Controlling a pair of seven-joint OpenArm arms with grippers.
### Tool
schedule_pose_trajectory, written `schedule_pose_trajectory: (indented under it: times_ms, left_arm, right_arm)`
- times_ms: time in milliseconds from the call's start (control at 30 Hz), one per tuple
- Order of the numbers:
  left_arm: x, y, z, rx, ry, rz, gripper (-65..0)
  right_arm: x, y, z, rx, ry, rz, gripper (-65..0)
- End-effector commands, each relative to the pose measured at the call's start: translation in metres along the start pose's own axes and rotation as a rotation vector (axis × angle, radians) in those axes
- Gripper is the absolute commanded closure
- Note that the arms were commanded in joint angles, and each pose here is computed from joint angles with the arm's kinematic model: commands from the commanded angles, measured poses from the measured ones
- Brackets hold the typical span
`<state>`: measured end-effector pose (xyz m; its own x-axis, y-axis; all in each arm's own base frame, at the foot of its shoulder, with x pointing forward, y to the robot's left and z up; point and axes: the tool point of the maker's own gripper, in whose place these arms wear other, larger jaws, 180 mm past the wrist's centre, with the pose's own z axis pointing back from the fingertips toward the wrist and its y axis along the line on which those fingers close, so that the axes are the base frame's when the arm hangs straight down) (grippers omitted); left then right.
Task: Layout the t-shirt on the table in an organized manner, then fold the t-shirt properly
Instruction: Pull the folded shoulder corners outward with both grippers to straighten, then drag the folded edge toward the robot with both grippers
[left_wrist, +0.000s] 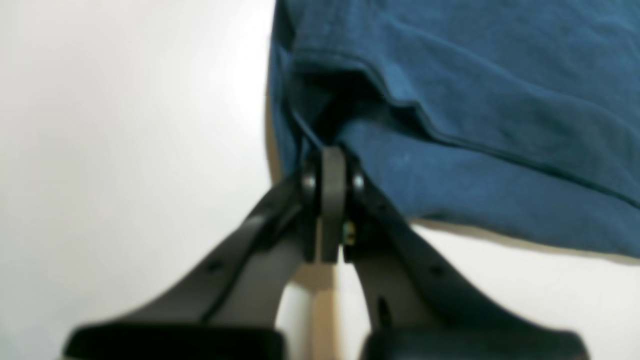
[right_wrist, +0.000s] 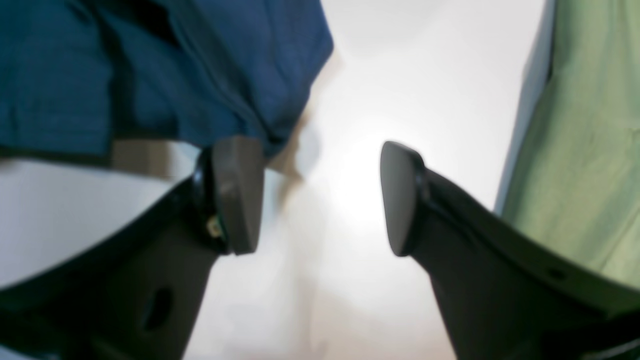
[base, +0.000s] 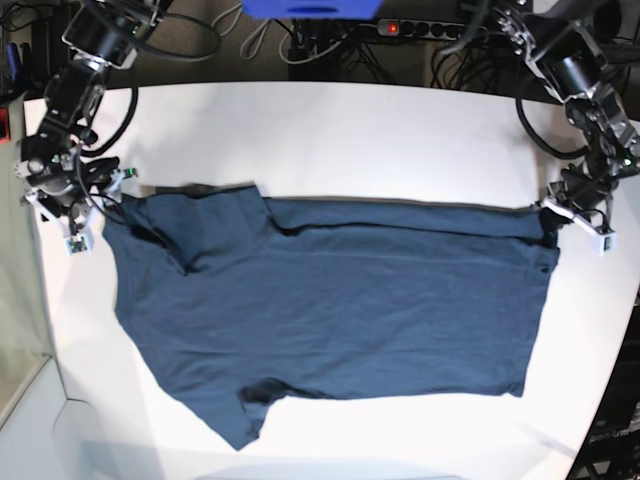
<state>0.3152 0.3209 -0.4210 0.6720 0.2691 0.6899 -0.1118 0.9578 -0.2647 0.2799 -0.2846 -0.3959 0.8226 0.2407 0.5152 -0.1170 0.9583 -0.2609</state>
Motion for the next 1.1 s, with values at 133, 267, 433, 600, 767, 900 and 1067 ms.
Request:
schedule_pose_trajectory:
  times_ms: [133,267,433,600,767,900,1067]
  left_arm:
    - [0.036,0.003,0.018,0.027,-0.092,-0.071,-0.4]
    - [0.042,0.006,0.027,0.048,-0.087,-0.091,-0.4]
    - [0.046,0.020,0.038,0.086,-0.104,-0.063,-0.4]
    - [0.046,0.020,0.037,0.089,-0.107,-0.065,-0.4]
    - [0.047,0.019,0.036,0.085,-0.111,-0.064,-0.4]
    - [0.047,0.019,0.036,0.085,-0.111,-0.064,-0.4]
    - [0.048,0.018,0.036,0.085,-0.112,-0.065,-0.4]
  right_arm:
    - [0.014,-0.008,0.005,-0.016,-0.050,0.004,-37.3]
    - [0.015,-0.007,0.004,-0.014,-0.052,0.003,-37.3]
    - [0.016,-0.005,0.004,-0.010,-0.054,0.001,-37.6]
    - [0.022,0.008,0.002,0.015,-0.065,0.010,-37.7]
    - [0.030,0.032,-0.001,0.063,-0.067,0.082,-37.7]
    - [0.028,0.039,-0.001,0.076,-0.065,0.076,-40.8]
    - [0.027,0.039,-0.001,0.077,-0.064,0.074,-44.4]
